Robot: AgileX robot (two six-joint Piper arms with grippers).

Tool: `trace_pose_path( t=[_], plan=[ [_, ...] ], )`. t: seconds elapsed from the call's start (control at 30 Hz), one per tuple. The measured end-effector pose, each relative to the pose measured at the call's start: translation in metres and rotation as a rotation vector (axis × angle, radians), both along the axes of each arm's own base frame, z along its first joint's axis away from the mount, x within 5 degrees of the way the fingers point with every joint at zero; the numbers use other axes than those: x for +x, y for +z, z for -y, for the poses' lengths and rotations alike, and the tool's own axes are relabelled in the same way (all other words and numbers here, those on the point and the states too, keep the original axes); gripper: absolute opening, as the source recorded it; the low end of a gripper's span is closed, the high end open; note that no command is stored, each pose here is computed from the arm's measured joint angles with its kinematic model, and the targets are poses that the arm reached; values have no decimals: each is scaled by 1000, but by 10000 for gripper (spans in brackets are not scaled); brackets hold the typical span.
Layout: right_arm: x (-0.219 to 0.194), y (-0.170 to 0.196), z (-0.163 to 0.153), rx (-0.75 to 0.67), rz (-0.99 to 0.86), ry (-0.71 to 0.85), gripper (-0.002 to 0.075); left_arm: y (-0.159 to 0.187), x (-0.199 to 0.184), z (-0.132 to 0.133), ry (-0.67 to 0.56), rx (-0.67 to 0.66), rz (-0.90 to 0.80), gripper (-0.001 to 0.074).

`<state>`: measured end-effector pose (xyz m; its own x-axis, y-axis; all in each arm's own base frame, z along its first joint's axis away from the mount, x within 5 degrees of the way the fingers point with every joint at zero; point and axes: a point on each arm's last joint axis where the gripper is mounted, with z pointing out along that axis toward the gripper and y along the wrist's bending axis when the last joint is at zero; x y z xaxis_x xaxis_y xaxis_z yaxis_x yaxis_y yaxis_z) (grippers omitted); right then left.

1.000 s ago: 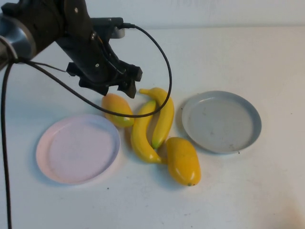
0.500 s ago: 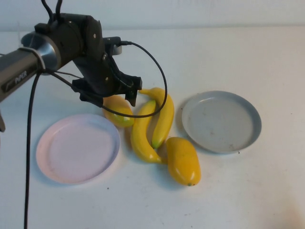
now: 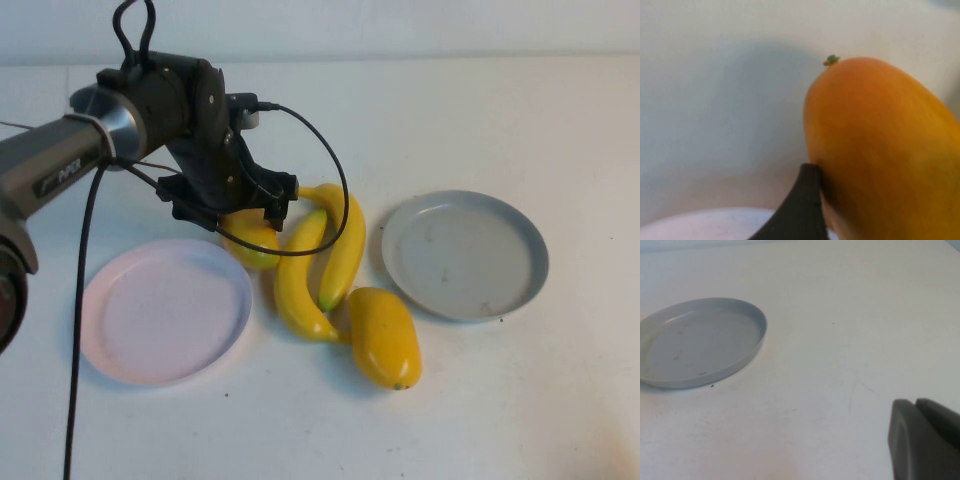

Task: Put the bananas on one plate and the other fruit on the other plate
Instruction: Put one type of fruit in the left plate

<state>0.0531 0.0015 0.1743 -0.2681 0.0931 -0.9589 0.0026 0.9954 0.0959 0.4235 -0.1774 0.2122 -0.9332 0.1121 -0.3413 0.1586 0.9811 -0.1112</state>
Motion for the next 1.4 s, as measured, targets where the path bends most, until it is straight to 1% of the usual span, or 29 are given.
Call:
trace_pose_path(
  t=[0.13, 0.33, 0.43, 0.5, 0.7, 0.83, 0.97, 1.03, 1.13, 1.27, 1.4],
  plan=[
    [0, 0, 0, 0, 0, 0, -17, -8, 2, 1, 0, 6, -15, 668],
    [0, 0, 0, 0, 0, 0, -17, -12, 2, 1, 0, 8, -19, 663],
    [0, 0, 0, 0, 0, 0, -17, -11, 3, 1, 0, 6, -14, 610],
    [0, 0, 0, 0, 0, 0, -17, -11, 3, 1, -8, 7, -9, 552],
    [0, 0, 0, 0, 0, 0, -17, -6, 5, 2, -76, 25, 17, 545],
    [0, 0, 0, 0, 0, 0, -17, 14, 8, 4, -131, 41, 26, 545],
    [0, 0, 0, 0, 0, 0, -17, 41, 5, 3, -199, 77, -17, 545],
    [0, 0, 0, 0, 0, 0, -17, 53, 5, 3, -232, 86, -6, 545],
    [0, 0, 0, 0, 0, 0, -17, 68, 1, 1, -252, 86, 23, 545],
    [0, 0, 0, 0, 0, 0, -17, 92, -15, -5, -282, 89, 57, 545],
    [0, 0, 0, 0, 0, 0, -17, 119, -47, -20, -288, 98, 78, 545]
  ],
)
